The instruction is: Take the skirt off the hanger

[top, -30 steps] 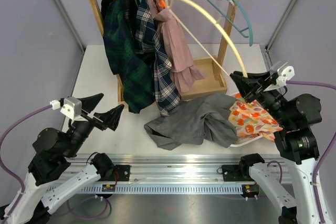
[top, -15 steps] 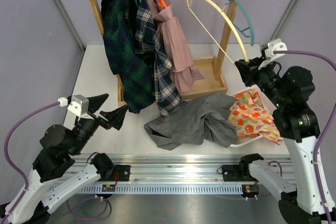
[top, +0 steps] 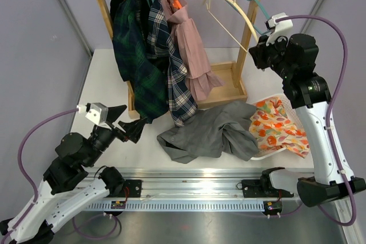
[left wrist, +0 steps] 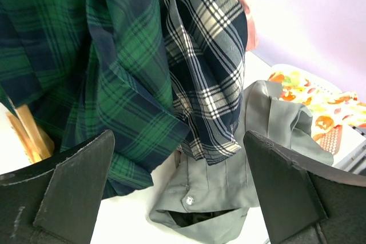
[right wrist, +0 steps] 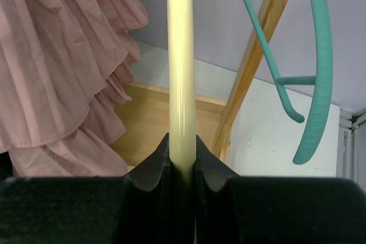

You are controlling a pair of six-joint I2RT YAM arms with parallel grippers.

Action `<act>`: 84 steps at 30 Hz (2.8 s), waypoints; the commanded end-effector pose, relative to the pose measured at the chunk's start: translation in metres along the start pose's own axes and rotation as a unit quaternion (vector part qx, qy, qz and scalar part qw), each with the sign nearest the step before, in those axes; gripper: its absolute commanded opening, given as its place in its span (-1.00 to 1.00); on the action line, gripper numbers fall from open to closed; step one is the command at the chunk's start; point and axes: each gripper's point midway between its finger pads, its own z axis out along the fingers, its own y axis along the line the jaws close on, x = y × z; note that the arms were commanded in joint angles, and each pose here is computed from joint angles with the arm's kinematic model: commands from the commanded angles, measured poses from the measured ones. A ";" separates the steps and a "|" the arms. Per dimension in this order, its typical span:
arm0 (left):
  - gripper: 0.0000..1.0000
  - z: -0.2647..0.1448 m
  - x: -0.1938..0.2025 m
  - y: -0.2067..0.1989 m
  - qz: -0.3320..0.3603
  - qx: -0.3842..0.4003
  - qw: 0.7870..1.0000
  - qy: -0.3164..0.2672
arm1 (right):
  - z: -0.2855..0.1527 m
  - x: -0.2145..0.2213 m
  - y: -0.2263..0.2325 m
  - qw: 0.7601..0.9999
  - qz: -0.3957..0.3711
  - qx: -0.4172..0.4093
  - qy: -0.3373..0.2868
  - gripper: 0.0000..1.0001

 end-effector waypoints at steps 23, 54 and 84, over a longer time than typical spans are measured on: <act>0.98 0.024 0.022 -0.026 -0.023 0.058 0.998 0.027 | 0.032 -0.060 -0.031 0.997 -0.010 0.054 -0.053 -1.00; 0.98 0.087 0.120 -0.100 -0.008 0.192 0.964 0.184 | -0.106 0.088 0.059 0.937 -0.254 -0.229 0.067 0.99; 0.98 0.067 0.131 -0.082 0.008 0.138 0.970 0.201 | -0.034 0.211 0.126 0.900 -0.231 -0.337 0.150 -1.00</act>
